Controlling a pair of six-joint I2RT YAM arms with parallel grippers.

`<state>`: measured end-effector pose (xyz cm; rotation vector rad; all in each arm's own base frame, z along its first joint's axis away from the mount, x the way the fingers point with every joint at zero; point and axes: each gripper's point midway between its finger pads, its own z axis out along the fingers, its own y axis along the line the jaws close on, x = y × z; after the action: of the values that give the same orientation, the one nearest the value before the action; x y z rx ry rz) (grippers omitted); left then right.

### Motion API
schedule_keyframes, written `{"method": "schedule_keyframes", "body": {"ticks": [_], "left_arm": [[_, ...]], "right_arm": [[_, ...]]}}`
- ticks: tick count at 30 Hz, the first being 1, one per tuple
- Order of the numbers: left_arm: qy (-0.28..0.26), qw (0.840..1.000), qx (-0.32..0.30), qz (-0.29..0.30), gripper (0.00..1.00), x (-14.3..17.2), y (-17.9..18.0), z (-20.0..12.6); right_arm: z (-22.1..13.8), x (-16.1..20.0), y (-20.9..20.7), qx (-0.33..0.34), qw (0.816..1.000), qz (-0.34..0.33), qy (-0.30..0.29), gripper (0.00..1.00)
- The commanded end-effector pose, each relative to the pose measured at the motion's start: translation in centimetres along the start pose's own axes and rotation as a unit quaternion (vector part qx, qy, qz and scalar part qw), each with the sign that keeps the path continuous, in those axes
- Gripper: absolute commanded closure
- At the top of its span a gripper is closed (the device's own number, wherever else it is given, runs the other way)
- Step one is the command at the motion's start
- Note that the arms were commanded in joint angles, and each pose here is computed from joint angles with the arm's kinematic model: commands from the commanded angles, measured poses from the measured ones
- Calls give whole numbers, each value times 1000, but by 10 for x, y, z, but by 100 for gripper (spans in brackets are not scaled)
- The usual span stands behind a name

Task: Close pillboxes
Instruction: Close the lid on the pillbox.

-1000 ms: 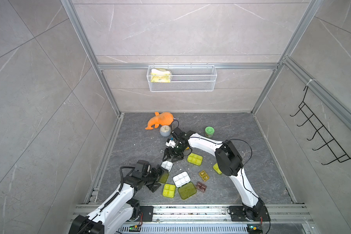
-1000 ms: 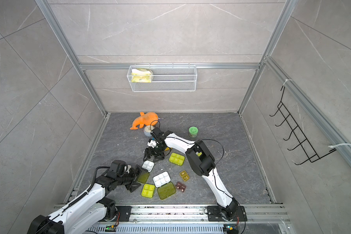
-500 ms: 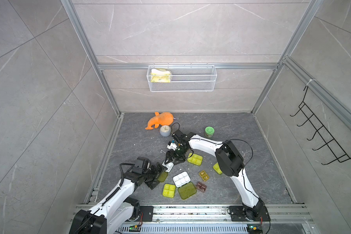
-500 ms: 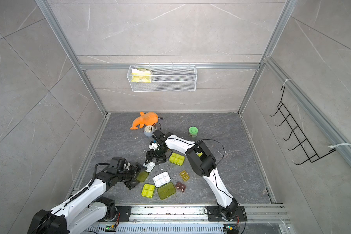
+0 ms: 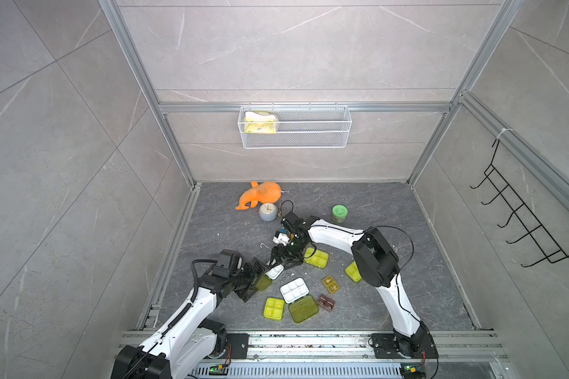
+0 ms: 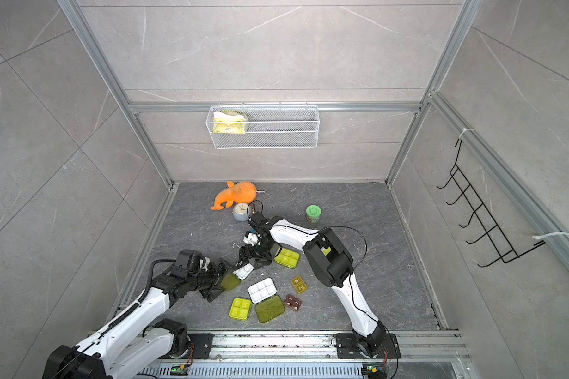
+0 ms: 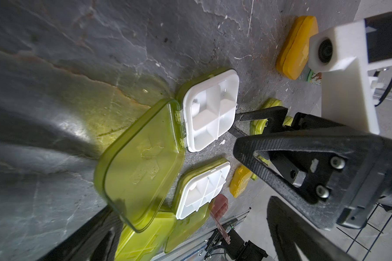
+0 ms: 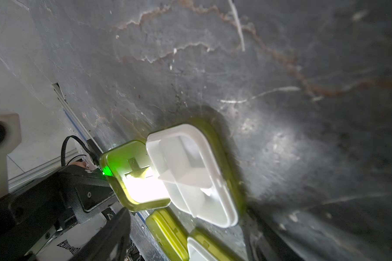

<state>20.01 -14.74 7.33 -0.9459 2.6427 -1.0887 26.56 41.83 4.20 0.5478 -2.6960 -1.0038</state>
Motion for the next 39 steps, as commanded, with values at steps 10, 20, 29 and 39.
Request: {"method": "schedule_keyframes", "body": {"ticks": [10,20,29,39], "left_arm": [[-8,999,24,48,0,-18,-46,-6],[-2,997,32,63,0,-26,-66,-2],[11,996,35,79,0,-33,-84,6],[27,994,42,94,1,-42,-104,16]], "right_arm": [[-17,1,26,-23,999,-35,-20,21],[-22,1,30,-26,999,-36,-30,21],[-25,1,31,-25,998,-33,-39,21],[-38,2,27,-15,998,-31,-53,21]]}}
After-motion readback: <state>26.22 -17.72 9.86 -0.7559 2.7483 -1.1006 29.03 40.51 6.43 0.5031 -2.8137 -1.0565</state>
